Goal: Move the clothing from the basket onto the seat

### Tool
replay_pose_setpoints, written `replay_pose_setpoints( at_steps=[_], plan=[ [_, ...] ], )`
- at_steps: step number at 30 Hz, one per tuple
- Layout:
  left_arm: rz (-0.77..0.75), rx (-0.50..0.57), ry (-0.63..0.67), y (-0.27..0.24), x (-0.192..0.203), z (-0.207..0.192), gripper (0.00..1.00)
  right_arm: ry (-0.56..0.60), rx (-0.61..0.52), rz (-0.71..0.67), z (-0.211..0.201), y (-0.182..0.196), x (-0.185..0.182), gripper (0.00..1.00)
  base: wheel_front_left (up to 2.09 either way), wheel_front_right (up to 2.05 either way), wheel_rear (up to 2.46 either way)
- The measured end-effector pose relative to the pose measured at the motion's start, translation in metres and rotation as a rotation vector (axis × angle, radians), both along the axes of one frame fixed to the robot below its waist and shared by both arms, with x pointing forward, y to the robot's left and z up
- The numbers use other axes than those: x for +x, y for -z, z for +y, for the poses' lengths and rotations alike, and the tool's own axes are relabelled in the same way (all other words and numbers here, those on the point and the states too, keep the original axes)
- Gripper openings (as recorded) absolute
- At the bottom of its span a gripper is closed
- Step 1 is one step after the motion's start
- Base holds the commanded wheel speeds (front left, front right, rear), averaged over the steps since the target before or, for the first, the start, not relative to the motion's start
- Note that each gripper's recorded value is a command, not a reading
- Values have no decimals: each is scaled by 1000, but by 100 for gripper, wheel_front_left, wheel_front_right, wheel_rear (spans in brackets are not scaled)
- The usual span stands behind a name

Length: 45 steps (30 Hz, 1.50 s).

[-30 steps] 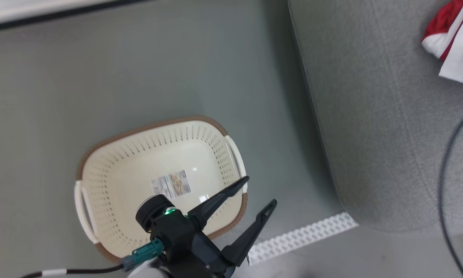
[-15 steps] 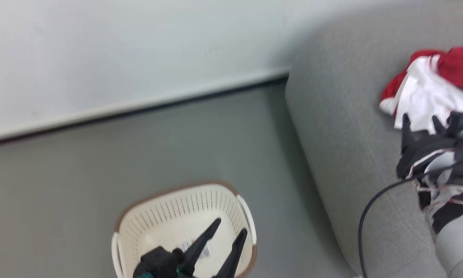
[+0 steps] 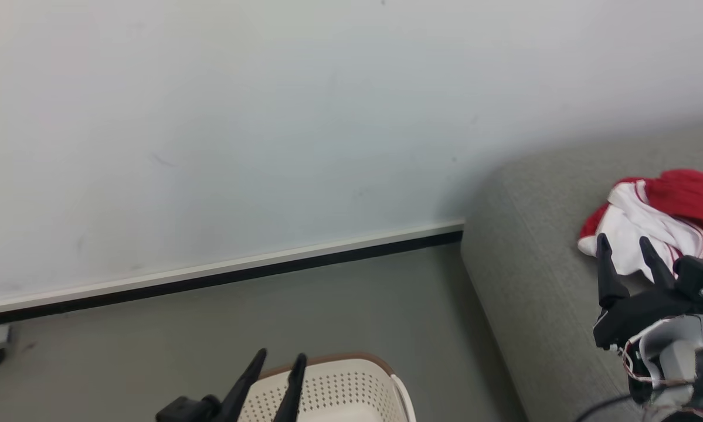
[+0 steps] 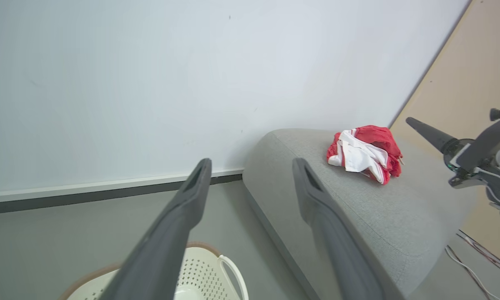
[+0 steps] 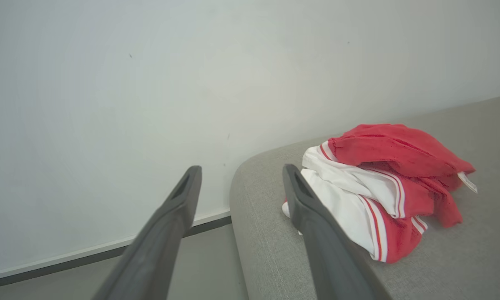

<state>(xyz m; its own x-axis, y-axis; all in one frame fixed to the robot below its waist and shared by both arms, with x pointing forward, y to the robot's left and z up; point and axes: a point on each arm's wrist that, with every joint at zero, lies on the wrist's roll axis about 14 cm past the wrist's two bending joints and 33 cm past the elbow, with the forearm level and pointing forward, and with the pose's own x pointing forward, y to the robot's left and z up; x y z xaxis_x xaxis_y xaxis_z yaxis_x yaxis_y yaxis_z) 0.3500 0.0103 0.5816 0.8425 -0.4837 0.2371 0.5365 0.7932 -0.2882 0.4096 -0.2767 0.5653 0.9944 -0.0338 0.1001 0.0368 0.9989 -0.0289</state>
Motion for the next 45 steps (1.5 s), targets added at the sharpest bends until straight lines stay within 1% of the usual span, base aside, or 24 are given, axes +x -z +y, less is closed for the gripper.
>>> replay_pose_setpoints(
  at_steps=[2,7,14,17,20,22,27,33,38,45],
  plan=[
    [-6,7,-72,0,1,22,100,-44,30,-46,18,-8,-4,100,0,0,0],
    [-34,21,-219,-5,0,71,100,-128,56,-102,57,-14,-20,100,0,0,0],
    [-69,87,-405,-5,-7,138,100,-248,63,-103,120,-9,-45,100,0,0,0],
    [-94,133,-469,-7,-10,158,100,-292,57,-84,142,-4,-56,100,0,0,0],
    [-102,146,-529,-9,-11,175,100,-324,63,-86,158,-5,-63,100,0,0,0],
    [-85,168,-548,-2,-12,181,100,-336,54,-82,164,-4,-67,100,0,0,0],
    [-58,179,-580,8,-13,190,100,-353,48,-67,174,2,-73,100,0,0,0],
    [-62,177,-547,10,-13,186,100,-389,46,-69,189,2,-74,100,0,0,0],
    [-42,184,-529,21,-14,181,100,-395,45,-56,191,7,-75,100,0,0,0],
    [-35,184,-538,25,-12,182,100,-366,43,-31,182,17,-75,100,0,0,0]
  ],
)
